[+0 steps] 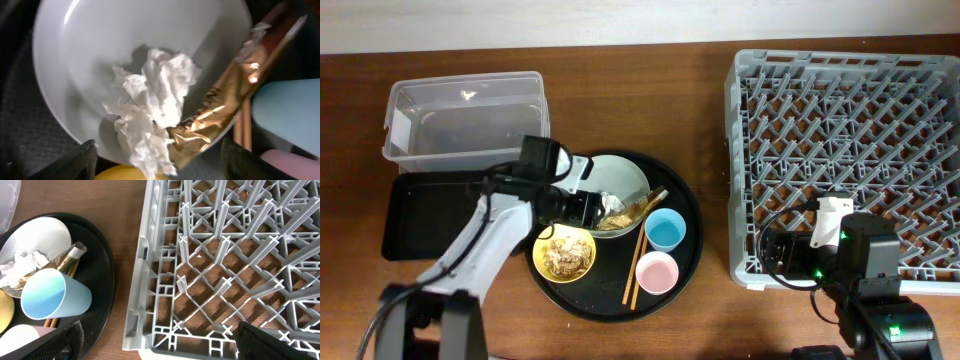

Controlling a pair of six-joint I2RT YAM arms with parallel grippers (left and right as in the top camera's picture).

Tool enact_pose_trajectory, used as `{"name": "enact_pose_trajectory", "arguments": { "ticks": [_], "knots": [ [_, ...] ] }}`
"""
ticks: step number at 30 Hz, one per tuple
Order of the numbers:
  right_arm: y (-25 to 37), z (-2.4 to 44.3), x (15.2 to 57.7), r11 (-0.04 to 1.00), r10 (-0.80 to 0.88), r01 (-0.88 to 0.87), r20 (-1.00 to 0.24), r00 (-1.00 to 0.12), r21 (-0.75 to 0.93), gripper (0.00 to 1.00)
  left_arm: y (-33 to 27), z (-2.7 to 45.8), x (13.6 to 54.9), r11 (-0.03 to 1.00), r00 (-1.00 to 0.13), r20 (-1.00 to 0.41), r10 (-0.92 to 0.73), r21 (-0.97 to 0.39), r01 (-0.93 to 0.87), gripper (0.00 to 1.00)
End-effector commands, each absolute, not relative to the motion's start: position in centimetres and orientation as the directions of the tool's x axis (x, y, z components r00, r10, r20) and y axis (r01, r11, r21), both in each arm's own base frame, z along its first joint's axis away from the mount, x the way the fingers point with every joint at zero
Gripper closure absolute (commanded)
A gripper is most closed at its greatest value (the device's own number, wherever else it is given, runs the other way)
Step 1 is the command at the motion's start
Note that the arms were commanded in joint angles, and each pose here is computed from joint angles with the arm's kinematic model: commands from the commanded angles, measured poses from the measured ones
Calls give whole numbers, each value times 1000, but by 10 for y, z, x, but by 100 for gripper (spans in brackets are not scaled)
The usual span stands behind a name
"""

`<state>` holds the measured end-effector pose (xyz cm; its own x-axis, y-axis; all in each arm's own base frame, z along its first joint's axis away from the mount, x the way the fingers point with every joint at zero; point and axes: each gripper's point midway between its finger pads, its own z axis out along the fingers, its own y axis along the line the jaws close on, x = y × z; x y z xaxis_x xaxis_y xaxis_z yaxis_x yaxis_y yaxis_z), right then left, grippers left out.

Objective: Sort waste into correct bins and load items into the dishwasher rack
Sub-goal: 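Grasp the white tissue and gold wrapper on the plate with left gripper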

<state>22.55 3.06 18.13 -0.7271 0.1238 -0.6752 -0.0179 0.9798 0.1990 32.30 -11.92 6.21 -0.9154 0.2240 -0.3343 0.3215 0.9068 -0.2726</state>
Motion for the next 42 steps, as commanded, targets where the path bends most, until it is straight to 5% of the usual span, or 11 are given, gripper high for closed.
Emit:
{"name": "enact_pose_trajectory", "arguments": {
  "ticks": [1,6,7,9,13,18,24,25,28,33,42],
  "knots": [
    [32,191,227,978,126,-29,-690,-712,208,2,-122,46,330,907,-922,-314,229,-276,319,38],
    [32,191,227,978,126,-29,-690,-713,208,2,-122,44,331,907,-922,-313,229,-276,319,70],
    [32,191,227,978,126,-29,-690,-712,208,2,-122,44,331,907,-922,-313,229,-275,318,86],
    [32,191,227,978,126,-29,-690,-712,208,2,-116,44,334,919,-921,-315,229,-244,311,99],
    [32,191,227,978,126,-29,-690,-712,208,2,-107,80,358,939,-897,-381,224,-162,303,99],
    [32,191,227,978,125,-29,-691,-712,208,2,-65,192,422,984,-746,-646,161,42,176,99],
    [32,191,227,978,125,-29,-691,-712,208,2,4,229,475,996,-590,-806,53,87,-29,99],
    [32,190,227,978,125,-29,-690,-713,208,2,11,224,480,995,-588,-807,45,86,-43,95],
    [32,190,226,978,125,-29,-688,-715,208,2,15,202,491,995,-610,-792,40,88,-49,61],
    [32,189,225,978,125,-27,-682,-720,207,2,-13,208,476,996,-631,-772,77,87,14,44],
    [32,187,224,978,125,-26,-677,-725,207,2,-18,201,472,994,-654,-750,95,107,21,43]
  ]
}}
